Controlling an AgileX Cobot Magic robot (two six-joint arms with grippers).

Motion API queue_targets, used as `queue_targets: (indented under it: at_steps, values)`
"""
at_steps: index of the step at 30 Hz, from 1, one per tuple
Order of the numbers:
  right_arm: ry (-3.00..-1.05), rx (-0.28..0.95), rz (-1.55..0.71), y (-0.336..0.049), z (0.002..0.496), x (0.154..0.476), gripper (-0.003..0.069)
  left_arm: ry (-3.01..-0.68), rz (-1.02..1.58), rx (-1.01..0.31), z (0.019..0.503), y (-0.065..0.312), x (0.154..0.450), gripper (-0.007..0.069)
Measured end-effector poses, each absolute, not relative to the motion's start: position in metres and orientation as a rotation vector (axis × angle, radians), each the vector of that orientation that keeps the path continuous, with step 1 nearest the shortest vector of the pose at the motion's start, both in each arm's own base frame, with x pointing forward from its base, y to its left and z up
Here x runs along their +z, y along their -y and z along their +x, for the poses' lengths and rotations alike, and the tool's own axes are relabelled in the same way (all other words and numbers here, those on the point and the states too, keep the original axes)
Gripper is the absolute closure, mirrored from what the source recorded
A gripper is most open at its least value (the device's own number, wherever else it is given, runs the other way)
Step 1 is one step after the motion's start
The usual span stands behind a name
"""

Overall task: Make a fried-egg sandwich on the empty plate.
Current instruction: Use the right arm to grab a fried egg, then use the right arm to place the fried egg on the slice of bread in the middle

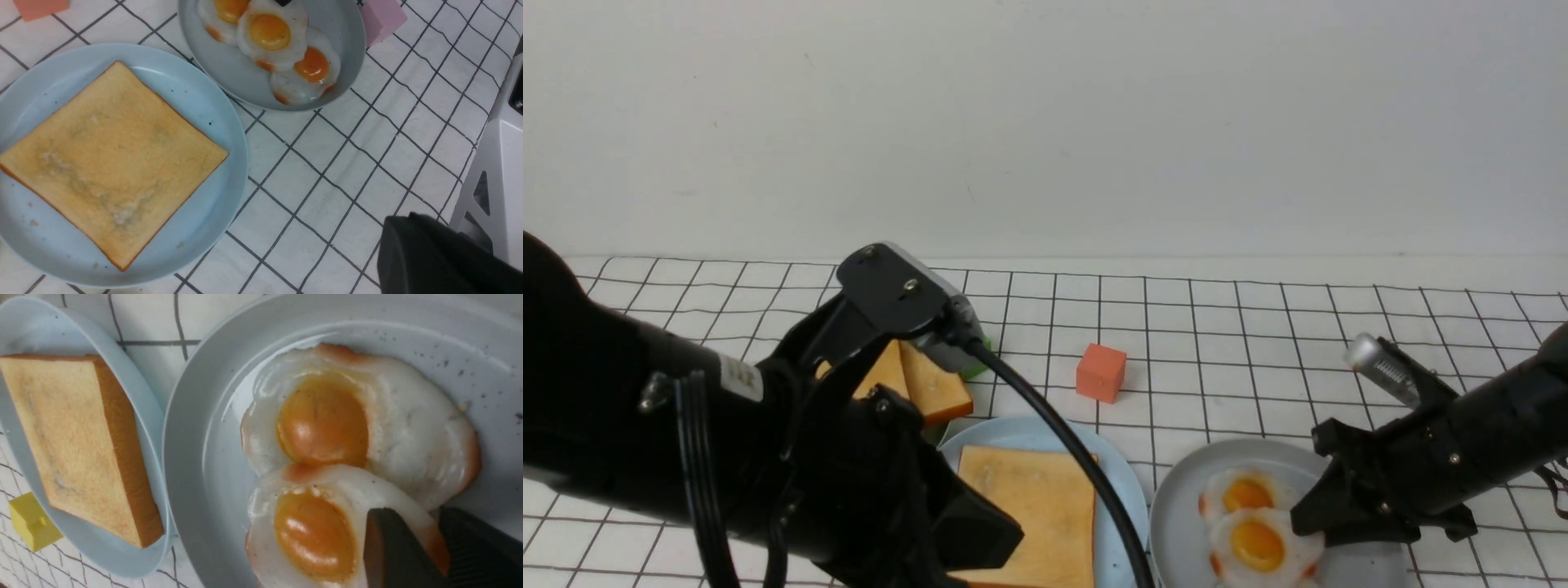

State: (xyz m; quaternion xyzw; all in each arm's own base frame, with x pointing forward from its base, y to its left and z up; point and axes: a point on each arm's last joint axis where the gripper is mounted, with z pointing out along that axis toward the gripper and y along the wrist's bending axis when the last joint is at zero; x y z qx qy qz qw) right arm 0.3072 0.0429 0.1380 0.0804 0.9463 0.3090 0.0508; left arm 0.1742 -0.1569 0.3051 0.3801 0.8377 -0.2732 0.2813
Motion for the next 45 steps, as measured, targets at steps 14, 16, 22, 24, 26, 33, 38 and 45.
queue_targets:
  at_steps: [14,16,22,24,26,33,38,45]
  values:
    - [-2.706,0.991,0.146,-0.032,0.298,0.193,0.0583,-2.209,1.032,-0.664,0.167,0.148,0.32,0.0638]
    - [-2.657,1.053,0.135,-0.036,0.298,0.2,0.0583,-2.209,1.017,-0.627,0.165,0.144,0.324,0.0638]
    - [-2.497,1.206,0.021,-0.052,0.302,0.212,0.0583,-2.243,0.975,-0.521,0.157,0.129,0.33,0.0638]
    - [-2.437,1.273,-0.007,-0.067,0.304,0.214,0.0583,-2.258,0.959,-0.487,0.153,0.124,0.332,0.0638]
    - [-2.392,1.347,-0.055,-0.086,0.305,0.213,0.0583,-2.267,0.942,-0.463,0.15,0.12,0.334,0.0638]
    - [-2.407,1.389,-0.249,-0.16,0.323,0.186,0.0583,-2.324,0.932,-0.456,0.143,0.114,0.334,0.0638]
    - [-2.474,1.366,-0.245,-0.186,0.338,0.156,0.0543,-2.339,0.94,-0.454,0.141,0.113,0.334,0.0637]
    - [-2.518,1.36,-0.356,-0.193,0.338,0.146,0.0281,-2.342,0.941,-0.455,0.139,0.112,0.334,0.0634]
